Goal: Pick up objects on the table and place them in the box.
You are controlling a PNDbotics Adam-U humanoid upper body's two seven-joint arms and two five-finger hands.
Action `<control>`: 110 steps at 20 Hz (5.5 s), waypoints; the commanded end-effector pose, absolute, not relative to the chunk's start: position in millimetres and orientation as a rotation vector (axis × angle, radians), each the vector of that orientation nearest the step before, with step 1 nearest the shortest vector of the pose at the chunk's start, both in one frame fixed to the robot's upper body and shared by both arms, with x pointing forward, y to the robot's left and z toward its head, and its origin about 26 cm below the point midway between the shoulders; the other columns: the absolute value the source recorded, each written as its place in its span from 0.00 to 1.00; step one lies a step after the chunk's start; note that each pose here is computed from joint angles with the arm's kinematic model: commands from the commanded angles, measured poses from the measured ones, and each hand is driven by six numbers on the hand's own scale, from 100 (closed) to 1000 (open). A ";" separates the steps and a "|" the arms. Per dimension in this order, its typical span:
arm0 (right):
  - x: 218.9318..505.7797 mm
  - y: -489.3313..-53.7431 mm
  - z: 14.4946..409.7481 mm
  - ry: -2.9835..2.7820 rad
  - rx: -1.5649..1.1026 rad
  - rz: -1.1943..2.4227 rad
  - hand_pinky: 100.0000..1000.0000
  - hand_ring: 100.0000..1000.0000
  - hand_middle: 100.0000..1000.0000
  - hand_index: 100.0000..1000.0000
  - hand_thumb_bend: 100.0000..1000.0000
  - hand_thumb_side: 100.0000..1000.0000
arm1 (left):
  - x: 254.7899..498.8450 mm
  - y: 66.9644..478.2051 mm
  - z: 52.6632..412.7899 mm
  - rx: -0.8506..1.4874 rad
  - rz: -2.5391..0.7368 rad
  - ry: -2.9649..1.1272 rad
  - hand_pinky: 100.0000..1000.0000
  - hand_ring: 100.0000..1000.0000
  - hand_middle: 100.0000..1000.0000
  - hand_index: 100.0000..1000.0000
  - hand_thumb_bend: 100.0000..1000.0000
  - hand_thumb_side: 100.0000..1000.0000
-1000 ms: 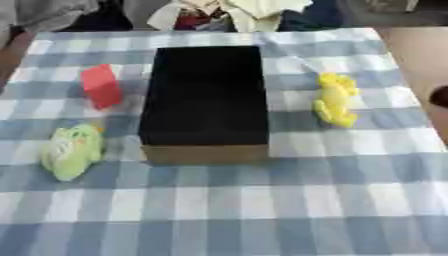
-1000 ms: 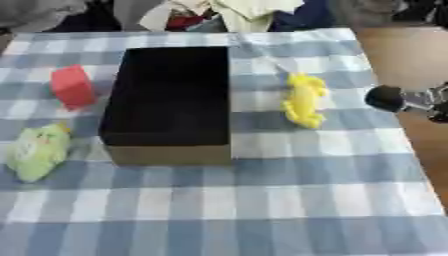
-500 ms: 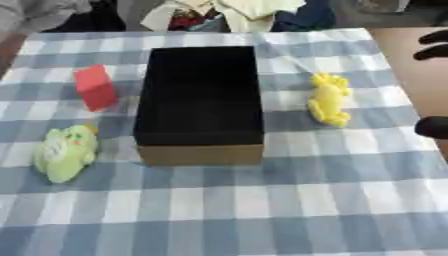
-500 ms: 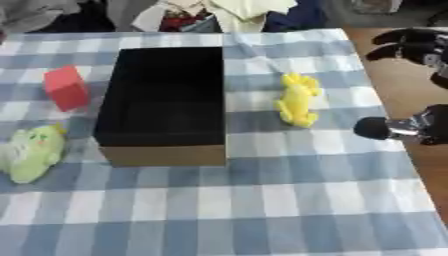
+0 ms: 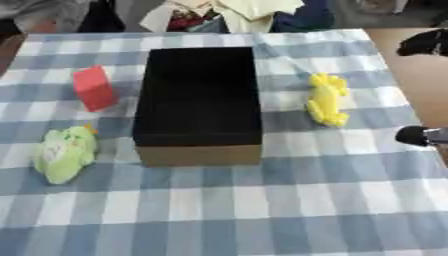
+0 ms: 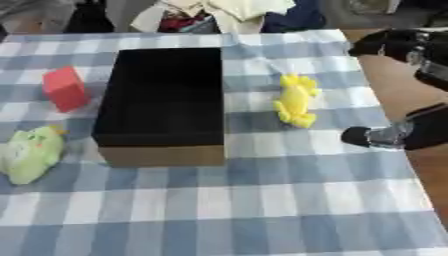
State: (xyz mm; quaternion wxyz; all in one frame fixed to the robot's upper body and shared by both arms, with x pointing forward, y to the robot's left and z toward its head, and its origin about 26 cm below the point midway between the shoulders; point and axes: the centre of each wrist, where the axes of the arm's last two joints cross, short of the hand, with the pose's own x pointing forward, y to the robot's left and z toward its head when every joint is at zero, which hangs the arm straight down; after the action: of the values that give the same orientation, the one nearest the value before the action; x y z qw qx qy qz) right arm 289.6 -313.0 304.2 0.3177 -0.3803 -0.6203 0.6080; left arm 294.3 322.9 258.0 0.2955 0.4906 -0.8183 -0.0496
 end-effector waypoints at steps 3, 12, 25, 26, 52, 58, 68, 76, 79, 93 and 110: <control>286.7 -306.9 315.1 -1.616 -1.018 1.604 0.95 0.96 0.91 0.94 0.61 0.69 | 290.9 323.2 269.9 1.326 -0.160 -2.208 0.70 0.92 0.85 0.87 0.16 1.00; 291.9 -286.8 328.3 -1.596 -1.066 1.515 0.96 0.98 0.90 0.96 0.72 0.92 | 291.8 320.5 270.5 1.301 -0.172 -2.215 0.70 0.92 0.85 0.86 0.13 1.00; 347.5 -274.9 318.5 -1.519 -0.950 1.522 0.95 0.97 0.91 0.98 0.72 0.95 | 293.4 315.6 274.4 1.270 -0.170 -2.250 0.70 0.92 0.85 0.85 0.11 1.00; 349.4 -274.3 316.8 -1.524 -0.955 1.517 0.95 0.97 0.91 0.98 0.73 0.96 | 293.5 315.4 274.5 1.268 -0.168 -2.254 0.70 0.92 0.85 0.85 0.11 1.00; 392.3 -293.8 267.6 -1.371 -1.166 1.466 0.95 0.96 0.92 1.00 0.76 0.78 | 294.9 311.4 269.5 1.220 -0.135 -2.273 0.69 0.91 0.84 0.85 0.08 1.00; 403.4 -305.1 256.8 -1.347 -1.141 1.410 0.92 0.93 0.91 1.00 0.66 0.67 | 294.8 311.8 268.0 1.216 -0.127 -2.269 0.69 0.91 0.84 0.85 0.06 1.00; 400.5 -300.2 255.9 -1.393 -1.101 1.399 0.87 0.90 0.86 0.90 0.44 0.62 | 294.9 311.3 267.9 1.206 -0.124 -2.273 0.69 0.91 0.83 0.84 0.05 1.00; 394.9 -296.7 261.6 -1.445 -1.102 1.351 0.87 0.89 0.83 0.87 0.02 0.55 | 294.9 311.4 268.2 1.205 -0.129 -2.276 0.69 0.91 0.83 0.84 0.04 1.00; 394.3 -297.4 262.4 -1.448 -1.112 1.338 0.87 0.89 0.83 0.86 0.00 0.50 | 294.9 311.4 268.4 1.206 -0.132 -2.277 0.69 0.91 0.83 0.84 0.04 1.00; 361.4 -283.9 302.9 -1.630 -1.157 1.273 0.86 0.86 0.78 0.81 0.00 0.43 | 294.7 312.0 269.9 1.212 -0.142 -2.284 0.69 0.92 0.82 0.84 0.04 1.00; 322.2 -216.9 366.3 -1.915 -1.053 1.399 0.82 0.82 0.78 0.81 0.00 0.46 | 295.5 308.8 279.6 1.218 -0.170 -2.329 0.69 0.91 0.82 0.84 0.05 1.00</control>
State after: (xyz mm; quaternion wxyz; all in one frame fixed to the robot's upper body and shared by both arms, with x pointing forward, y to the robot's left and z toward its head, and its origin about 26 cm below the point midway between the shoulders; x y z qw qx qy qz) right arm 327.2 -219.6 357.8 0.2832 -0.3909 -0.7051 0.5195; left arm 299.5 307.3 267.5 0.2767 0.4396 -0.8528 -0.0545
